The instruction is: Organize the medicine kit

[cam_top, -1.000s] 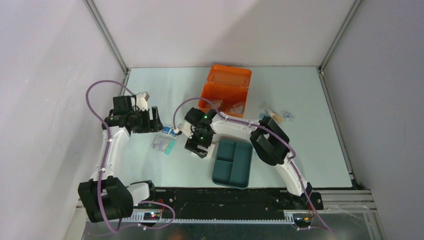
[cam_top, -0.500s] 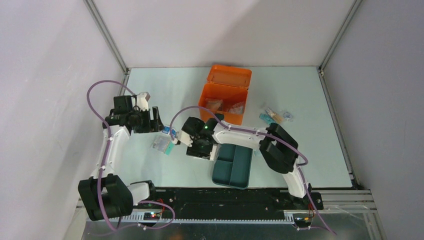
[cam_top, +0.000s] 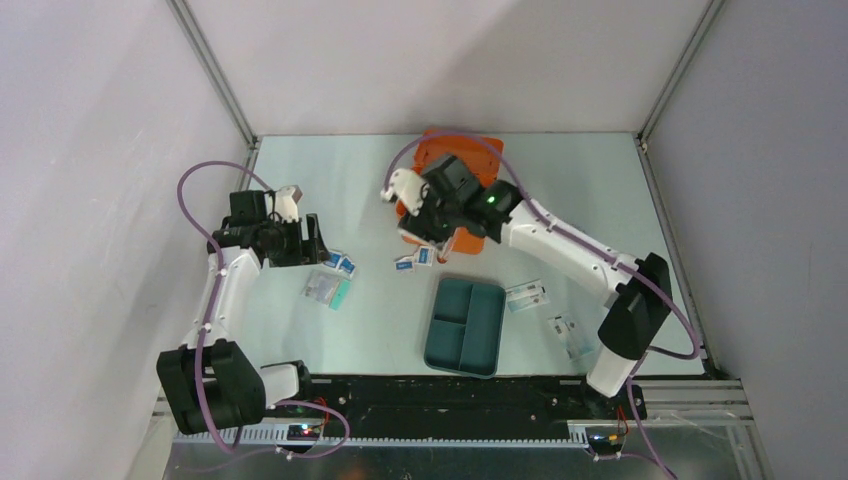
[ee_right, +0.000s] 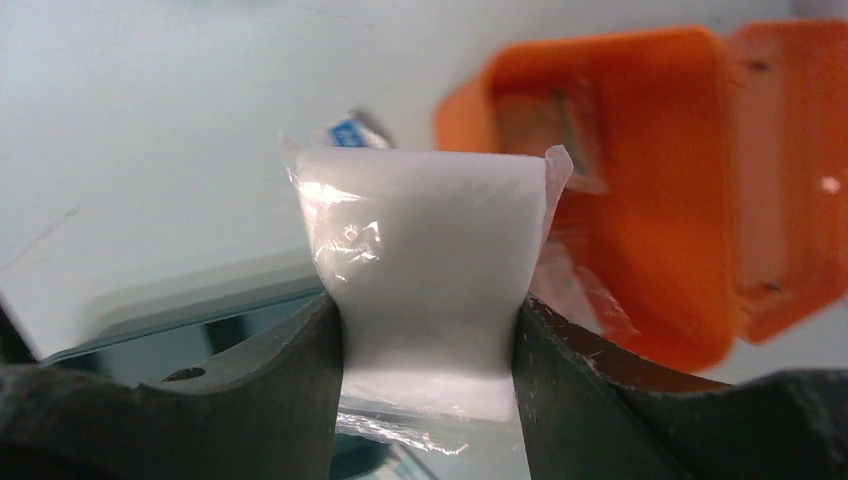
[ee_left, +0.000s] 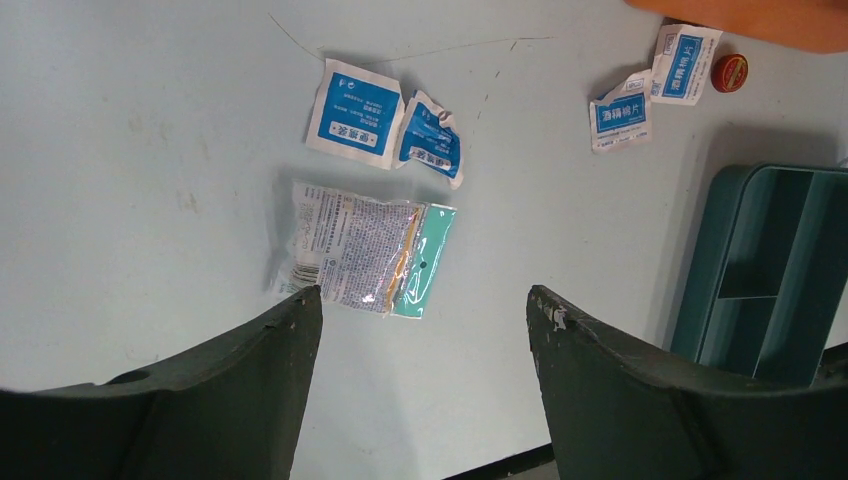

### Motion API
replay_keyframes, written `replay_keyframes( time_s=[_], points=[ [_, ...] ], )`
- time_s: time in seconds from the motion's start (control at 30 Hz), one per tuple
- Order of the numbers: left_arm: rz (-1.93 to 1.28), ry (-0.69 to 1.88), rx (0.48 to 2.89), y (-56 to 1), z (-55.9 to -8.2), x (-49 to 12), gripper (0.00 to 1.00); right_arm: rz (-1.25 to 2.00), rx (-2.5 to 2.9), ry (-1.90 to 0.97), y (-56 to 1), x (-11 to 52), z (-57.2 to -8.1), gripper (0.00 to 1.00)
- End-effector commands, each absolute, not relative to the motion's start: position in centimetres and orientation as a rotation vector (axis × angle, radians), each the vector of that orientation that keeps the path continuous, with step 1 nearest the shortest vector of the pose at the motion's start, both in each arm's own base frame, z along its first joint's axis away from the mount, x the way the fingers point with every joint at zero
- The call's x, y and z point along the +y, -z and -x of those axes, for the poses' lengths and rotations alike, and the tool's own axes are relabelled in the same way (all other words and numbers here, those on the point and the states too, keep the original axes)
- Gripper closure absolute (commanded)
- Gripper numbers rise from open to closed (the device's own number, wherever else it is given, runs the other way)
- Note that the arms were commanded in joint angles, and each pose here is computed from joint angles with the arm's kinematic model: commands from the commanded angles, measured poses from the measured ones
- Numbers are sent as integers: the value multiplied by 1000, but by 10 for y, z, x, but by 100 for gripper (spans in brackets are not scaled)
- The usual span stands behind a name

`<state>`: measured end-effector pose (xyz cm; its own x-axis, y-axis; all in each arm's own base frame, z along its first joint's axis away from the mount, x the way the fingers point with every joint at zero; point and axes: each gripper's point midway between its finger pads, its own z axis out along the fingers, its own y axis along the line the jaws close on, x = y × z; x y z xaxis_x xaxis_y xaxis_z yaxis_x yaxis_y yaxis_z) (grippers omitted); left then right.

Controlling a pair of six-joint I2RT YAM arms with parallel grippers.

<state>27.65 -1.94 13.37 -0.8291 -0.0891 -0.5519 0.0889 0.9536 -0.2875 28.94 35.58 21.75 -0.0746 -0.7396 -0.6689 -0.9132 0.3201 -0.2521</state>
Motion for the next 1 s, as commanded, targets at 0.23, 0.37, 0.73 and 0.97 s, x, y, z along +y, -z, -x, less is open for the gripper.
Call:
replay_keyframes(
  time_s=[0.23, 0.37, 0.73, 0.97],
  points=[
    [9, 440, 2475, -146, -284, -21, 20, 1344, 1739, -157, -236, 306, -411, 40],
    [6, 440, 2478, -144, -284, -21, 20, 1393, 1754, -139, -207, 305, -432, 40],
    [-3, 438, 2484, -142, -283, -21, 20, 1508, 1755, -136, -166, 306, -453, 41],
    [-10, 439, 2494, -139, -283, -21, 20, 1605, 1742, -94, -132, 302, -463, 40]
  ],
)
